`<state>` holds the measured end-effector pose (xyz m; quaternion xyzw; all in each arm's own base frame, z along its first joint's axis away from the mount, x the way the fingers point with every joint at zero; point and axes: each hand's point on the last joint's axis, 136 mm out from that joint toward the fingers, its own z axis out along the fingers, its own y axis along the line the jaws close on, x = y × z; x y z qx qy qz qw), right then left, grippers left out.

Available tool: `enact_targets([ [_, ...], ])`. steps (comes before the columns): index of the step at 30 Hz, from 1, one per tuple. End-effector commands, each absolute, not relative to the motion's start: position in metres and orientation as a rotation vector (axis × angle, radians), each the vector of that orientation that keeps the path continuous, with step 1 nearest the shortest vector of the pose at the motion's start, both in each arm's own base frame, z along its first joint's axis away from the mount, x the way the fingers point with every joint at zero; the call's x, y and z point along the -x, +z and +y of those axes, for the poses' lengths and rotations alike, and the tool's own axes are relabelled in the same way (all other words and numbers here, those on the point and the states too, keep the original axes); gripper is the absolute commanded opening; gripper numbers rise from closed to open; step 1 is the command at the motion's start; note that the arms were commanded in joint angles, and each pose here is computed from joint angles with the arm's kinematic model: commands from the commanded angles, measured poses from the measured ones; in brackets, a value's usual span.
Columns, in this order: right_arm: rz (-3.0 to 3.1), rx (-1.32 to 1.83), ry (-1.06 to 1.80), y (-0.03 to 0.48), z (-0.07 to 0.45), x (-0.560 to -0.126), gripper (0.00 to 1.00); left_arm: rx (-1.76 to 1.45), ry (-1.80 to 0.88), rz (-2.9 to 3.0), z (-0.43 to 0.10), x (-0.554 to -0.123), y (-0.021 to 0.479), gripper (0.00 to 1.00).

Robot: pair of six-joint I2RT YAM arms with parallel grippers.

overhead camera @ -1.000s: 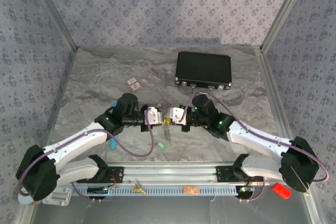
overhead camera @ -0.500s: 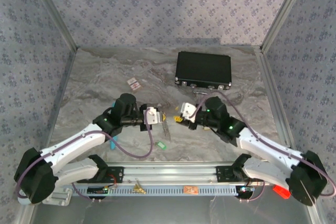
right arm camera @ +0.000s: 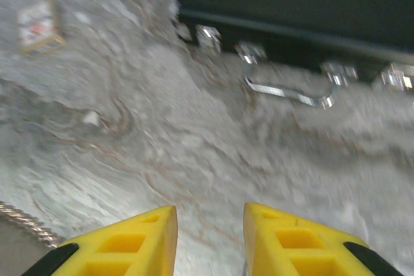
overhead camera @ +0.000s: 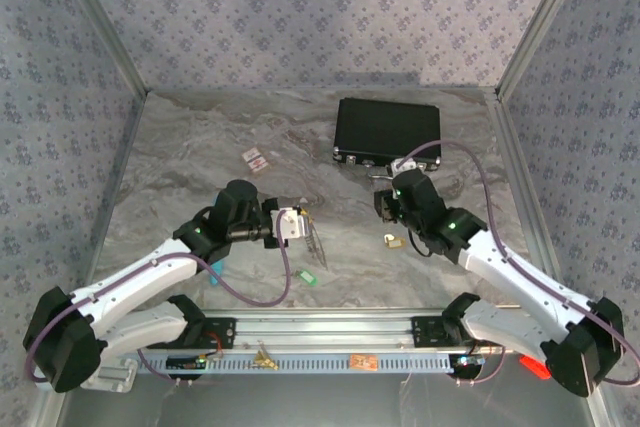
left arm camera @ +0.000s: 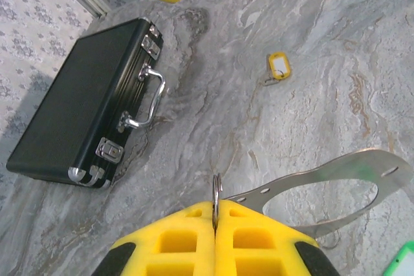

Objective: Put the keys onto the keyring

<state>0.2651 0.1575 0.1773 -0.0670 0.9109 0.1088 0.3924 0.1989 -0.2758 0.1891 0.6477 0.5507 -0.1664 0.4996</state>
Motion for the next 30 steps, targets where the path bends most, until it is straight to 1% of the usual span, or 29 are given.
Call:
enact_targets([
  [1, 2.575, -0.027, 0.166, 0.135, 0.128, -0.234, 0.33, -1.522, -0.375, 1.322, -0.278, -0.206, 0.21, 0.0],
  [4, 2.684, -0.075, 0.214, 0.116, 0.133, -0.228, 0.32, -1.508, -0.366, 1.363, -0.276, -0.21, 0.208, 0.0],
  [6, 2.737, -0.075, 0.24, 0.106, 0.139, -0.227, 0.34, -1.503, -0.368, 1.382, -0.276, -0.211, 0.206, 0.0],
  [11, 2.851, -0.066, 0.185, 0.078, 0.143, -0.227, 0.37, -1.498, -0.363, 1.4, -0.276, -0.215, 0.203, 0.0],
  [17, 2.928, -0.071, 0.063, 0.052, 0.137, -0.229, 0.33, -1.501, -0.379, 1.385, -0.277, -0.213, 0.204, 0.0],
  [20, 2.946, -0.003, 0.075, 0.046, 0.142, -0.229, 0.3, -1.503, -0.383, 1.383, -0.277, -0.212, 0.204, 0.0],
  [30, 2.985, 0.001, 0.046, 0.034, 0.139, -0.223, 0.24, -1.511, -0.387, 1.393, -0.276, -0.213, 0.199, 0.0],
])
